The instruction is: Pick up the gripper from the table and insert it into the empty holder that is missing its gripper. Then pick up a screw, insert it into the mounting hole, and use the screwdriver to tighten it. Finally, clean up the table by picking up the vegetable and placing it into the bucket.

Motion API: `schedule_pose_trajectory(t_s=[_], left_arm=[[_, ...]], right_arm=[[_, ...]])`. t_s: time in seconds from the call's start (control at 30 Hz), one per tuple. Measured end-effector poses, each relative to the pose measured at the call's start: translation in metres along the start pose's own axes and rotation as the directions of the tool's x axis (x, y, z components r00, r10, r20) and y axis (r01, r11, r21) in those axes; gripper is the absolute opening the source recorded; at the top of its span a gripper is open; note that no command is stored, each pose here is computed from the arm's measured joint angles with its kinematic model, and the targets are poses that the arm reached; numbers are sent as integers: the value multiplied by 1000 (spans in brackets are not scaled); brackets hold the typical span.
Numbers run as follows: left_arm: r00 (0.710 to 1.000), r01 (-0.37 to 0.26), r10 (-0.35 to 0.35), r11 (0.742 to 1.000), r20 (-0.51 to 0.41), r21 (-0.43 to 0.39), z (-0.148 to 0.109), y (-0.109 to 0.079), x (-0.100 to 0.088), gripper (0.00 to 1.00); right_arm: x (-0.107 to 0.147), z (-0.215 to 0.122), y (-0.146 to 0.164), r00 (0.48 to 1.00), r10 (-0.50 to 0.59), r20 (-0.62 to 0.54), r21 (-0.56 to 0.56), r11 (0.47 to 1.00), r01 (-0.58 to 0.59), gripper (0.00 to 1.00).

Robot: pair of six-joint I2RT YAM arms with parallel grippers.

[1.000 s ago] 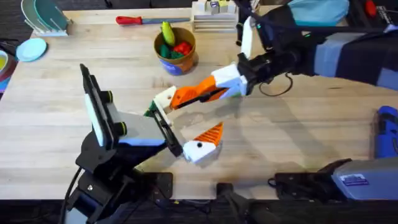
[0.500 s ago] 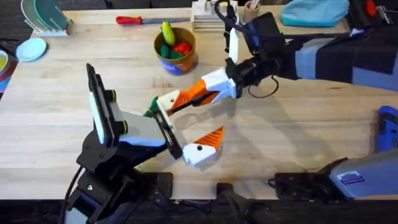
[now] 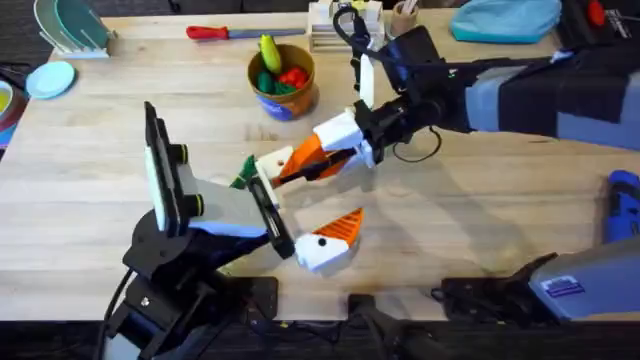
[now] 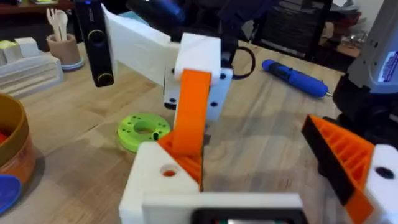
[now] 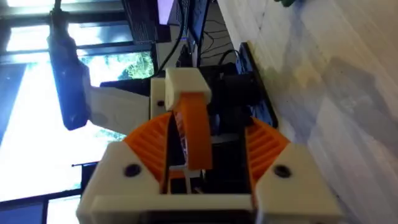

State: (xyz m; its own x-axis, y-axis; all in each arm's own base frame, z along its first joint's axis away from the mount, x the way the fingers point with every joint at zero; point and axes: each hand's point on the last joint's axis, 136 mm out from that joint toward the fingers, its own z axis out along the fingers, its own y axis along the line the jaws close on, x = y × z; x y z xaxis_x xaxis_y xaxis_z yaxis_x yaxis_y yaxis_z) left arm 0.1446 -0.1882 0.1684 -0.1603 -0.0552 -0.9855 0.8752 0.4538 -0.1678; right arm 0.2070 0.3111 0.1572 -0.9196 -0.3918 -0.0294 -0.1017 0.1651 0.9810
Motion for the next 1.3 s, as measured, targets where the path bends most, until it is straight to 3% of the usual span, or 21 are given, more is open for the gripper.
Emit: schedule_pose_trajectory(t_s=[0.13, 0.47, 0.73, 0.87, 1.0, 1.17, 1.3], left_arm=[[1000, 14, -14, 1000, 0, -3, 0, 0, 0, 993], [999, 40, -40, 999, -13, -6, 0, 1, 4, 993], [999, 46, -46, 999, -13, -5, 0, 1, 4, 993], [999, 46, -46, 999, -14, 0, 0, 0, 4, 992], [999, 46, -46, 999, -14, 0, 0, 0, 4, 993], [999, 46, -46, 999, -14, 1, 0, 0, 4, 993], [999, 46, -46, 999, -15, 2, 0, 0, 4, 993]], right_arm=[[-1, -1, -2, 1000, 1, 4, 0, 1000, -1, 657], [-8, -12, -3, 999, -12, 40, 5, 1000, 12, 909], [-42, -52, -19, 979, -49, 200, 107, 994, 28, 927], [-57, -82, -17, 950, -117, 289, 254, 966, 41, 929], [-56, -108, -13, 922, -224, 316, 469, 882, 53, 931], [-47, -132, -40, 912, -332, 241, 763, 646, 33, 933], [-46, -137, -60, 921, -357, 157, 865, 500, 46, 933]])
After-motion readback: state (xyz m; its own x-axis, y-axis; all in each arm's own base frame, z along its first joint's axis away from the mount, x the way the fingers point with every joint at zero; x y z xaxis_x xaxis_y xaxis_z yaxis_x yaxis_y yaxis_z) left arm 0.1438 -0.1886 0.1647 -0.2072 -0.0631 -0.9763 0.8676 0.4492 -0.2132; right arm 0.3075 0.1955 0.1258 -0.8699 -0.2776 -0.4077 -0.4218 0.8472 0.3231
